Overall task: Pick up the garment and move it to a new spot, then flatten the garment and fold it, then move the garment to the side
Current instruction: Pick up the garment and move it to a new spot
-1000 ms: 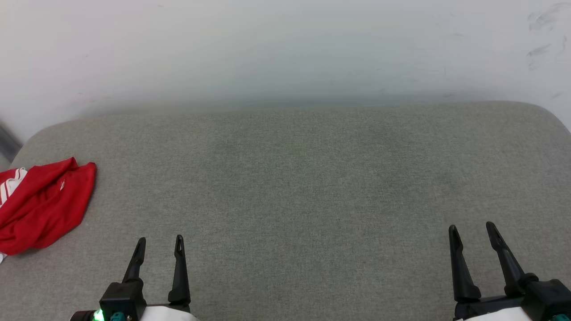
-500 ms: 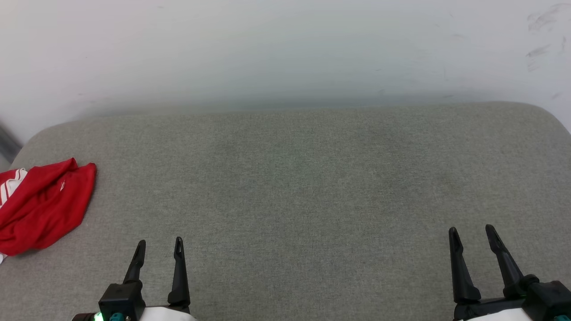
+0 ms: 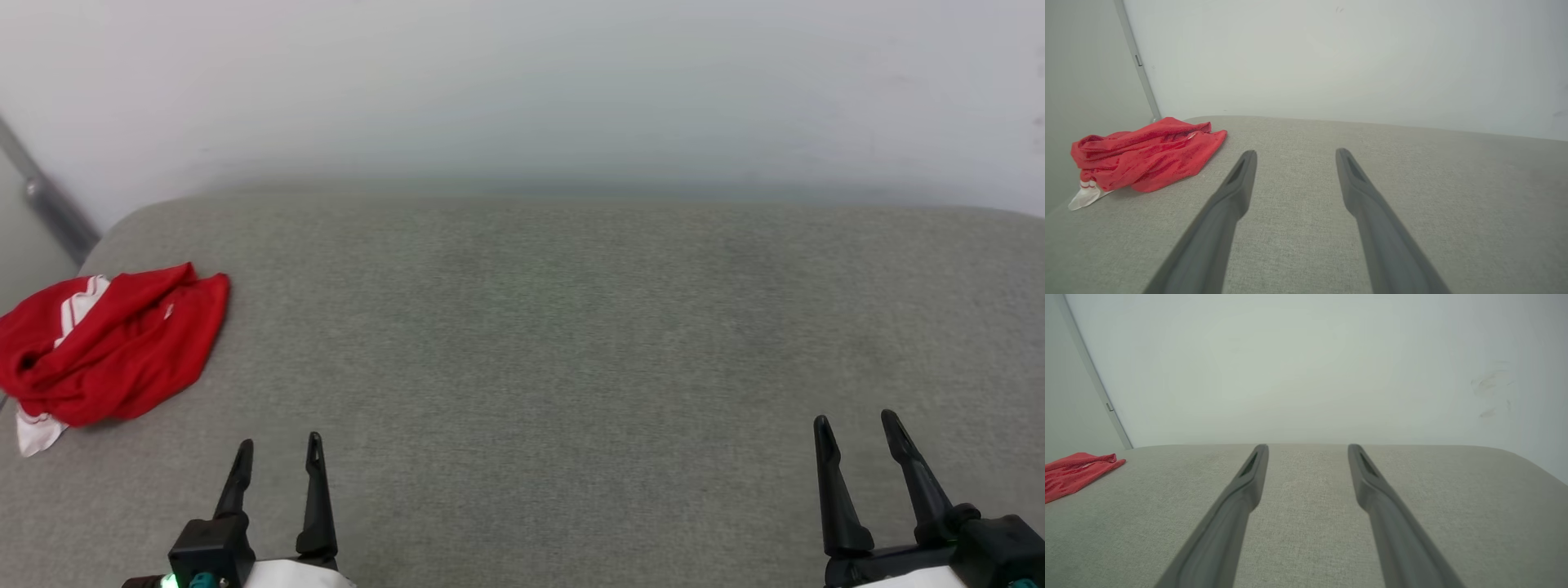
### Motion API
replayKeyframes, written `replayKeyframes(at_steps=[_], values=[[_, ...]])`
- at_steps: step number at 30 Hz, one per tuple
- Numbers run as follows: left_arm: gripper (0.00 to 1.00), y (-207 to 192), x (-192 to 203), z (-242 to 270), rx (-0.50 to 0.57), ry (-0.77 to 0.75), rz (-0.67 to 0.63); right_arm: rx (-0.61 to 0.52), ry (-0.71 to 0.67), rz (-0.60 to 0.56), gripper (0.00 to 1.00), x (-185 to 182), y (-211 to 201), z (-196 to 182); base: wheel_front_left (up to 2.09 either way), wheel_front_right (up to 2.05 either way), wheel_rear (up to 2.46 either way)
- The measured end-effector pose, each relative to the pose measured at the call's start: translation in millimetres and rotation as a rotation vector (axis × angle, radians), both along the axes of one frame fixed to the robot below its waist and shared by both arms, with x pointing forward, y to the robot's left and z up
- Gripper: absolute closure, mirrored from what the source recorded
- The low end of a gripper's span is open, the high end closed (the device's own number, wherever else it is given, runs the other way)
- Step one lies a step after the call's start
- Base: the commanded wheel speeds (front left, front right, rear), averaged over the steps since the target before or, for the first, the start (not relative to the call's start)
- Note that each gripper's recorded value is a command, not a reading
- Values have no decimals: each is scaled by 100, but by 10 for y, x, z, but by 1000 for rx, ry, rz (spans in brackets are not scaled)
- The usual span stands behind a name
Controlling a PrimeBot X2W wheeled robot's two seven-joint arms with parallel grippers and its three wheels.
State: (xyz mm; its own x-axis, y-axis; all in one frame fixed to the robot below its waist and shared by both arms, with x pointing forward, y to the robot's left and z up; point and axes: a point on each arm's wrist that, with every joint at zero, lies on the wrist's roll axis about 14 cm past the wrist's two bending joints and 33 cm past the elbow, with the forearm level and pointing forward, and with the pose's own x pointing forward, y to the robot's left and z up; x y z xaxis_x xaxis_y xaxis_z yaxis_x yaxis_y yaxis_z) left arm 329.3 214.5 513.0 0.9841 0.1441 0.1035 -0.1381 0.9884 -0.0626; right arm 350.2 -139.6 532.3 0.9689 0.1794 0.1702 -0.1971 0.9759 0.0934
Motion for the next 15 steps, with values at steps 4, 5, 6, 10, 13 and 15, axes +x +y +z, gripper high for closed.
replayKeyframes(at_steps=[4, 5, 6, 10, 13, 15], values=[[0, 196, -107, 21, -2, -6, 73, -5, -2, 45, 0, 50, 144, 3, 0, 0, 0], [0, 247, -139, 25, -1, -7, 90, -8, -3, 57, 0, 62, 181, 5, 0, 0, 0], [0, 294, -173, 28, 0, -8, 106, -8, -4, 67, 0, 75, 214, 8, 0, 0, 0], [0, 479, -334, 9, -1, -2, 174, -11, -3, 115, 0, 115, 367, 5, 0, 0, 0], [0, 618, -452, 13, -2, -5, 225, -13, -2, 153, 0, 140, 490, 0, 0, 0, 0], [0, 698, -533, 15, -4, -6, 256, -16, 1, 181, 0, 149, 579, -12, 0, 0, 0]])
